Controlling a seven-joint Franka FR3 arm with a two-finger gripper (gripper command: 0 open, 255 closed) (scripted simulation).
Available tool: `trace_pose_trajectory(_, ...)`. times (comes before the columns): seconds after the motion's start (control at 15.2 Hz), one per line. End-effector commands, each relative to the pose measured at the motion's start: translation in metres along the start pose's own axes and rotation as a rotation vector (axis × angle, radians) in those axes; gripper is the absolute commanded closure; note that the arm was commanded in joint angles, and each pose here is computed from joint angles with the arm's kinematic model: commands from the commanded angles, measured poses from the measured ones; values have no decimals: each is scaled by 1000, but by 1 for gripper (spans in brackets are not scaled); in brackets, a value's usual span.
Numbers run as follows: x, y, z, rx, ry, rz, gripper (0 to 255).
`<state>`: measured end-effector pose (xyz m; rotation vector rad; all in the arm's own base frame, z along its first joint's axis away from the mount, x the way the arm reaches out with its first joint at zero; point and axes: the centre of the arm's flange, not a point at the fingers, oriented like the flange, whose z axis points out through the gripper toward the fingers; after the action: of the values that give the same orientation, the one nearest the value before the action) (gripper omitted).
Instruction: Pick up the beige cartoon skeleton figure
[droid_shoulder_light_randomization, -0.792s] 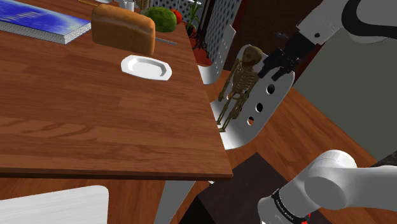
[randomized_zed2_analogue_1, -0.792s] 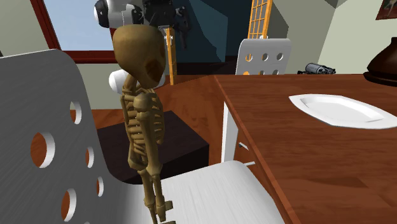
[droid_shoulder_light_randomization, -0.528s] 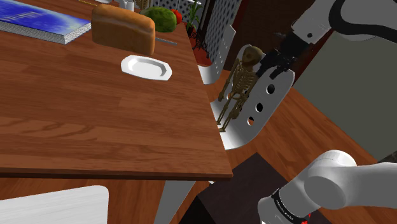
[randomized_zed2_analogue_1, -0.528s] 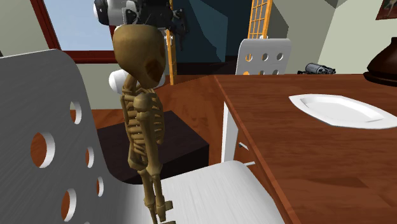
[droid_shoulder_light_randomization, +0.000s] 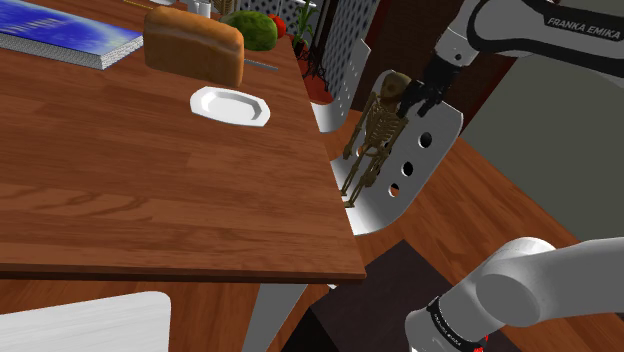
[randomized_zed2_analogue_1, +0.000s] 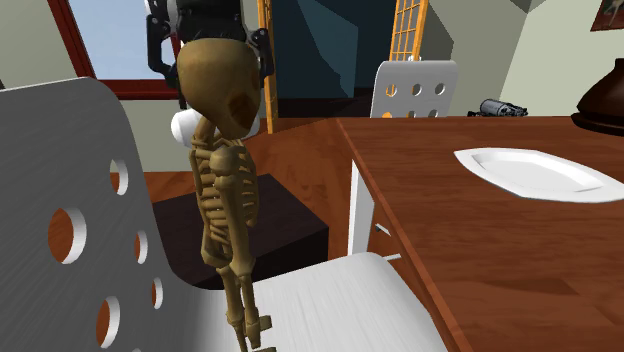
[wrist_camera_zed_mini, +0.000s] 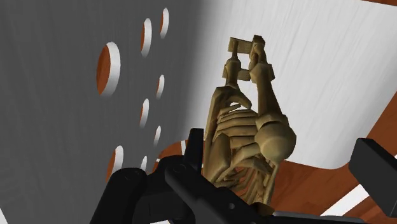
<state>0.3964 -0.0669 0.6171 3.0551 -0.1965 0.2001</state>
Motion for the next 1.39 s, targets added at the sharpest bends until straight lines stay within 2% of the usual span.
trace_pose_trajectory(0.0, 2, 1, 9, -9, -4, -4, 0)
trace_pose_trajectory(0.46, -2, -1, 38, -9, -4, -4, 0)
trace_pose_trajectory(0.53, -2, -2, 37, -9, -4, -4, 255)
trace_pose_trajectory(1.12, -2, -1, 38, -9, -4, -4, 255)
trace_pose_trajectory(1.32, 0, 0, 22, -9, -4, -4, 255)
